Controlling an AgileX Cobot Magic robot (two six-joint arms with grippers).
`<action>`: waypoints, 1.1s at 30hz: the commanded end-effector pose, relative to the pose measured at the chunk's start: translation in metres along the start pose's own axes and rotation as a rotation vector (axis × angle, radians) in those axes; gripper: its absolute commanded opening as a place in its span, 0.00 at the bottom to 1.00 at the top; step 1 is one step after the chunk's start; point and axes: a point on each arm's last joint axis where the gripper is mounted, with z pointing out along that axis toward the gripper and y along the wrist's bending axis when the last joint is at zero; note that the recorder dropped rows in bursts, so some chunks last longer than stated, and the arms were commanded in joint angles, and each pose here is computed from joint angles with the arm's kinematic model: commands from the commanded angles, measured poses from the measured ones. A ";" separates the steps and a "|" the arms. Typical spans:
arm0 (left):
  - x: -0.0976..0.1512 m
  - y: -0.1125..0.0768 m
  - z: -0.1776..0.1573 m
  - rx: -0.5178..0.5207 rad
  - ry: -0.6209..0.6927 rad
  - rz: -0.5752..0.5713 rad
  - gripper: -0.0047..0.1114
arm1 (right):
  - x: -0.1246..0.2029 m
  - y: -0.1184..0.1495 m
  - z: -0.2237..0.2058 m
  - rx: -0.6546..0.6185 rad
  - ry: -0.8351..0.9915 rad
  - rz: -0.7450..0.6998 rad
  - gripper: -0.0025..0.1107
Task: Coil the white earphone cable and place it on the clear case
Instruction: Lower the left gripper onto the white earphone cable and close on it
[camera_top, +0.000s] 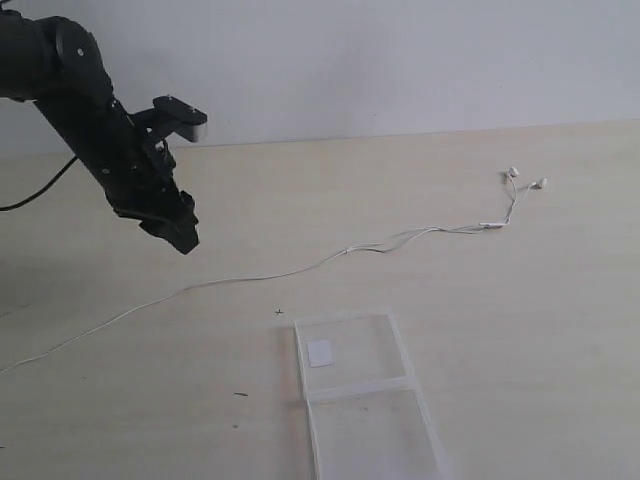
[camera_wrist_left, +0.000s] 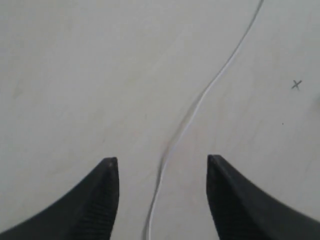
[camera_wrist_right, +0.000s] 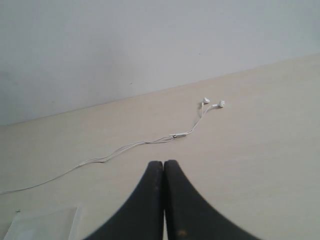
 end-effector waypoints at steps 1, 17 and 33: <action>-0.006 -0.004 0.006 -0.018 -0.011 0.063 0.49 | 0.001 -0.001 0.000 0.005 -0.003 -0.001 0.02; -0.009 -0.009 0.051 -0.010 0.006 0.188 0.49 | 0.001 -0.001 0.000 0.005 -0.003 -0.001 0.02; -0.002 -0.014 0.071 0.037 0.078 0.247 0.49 | 0.001 -0.001 0.000 0.005 -0.003 -0.001 0.02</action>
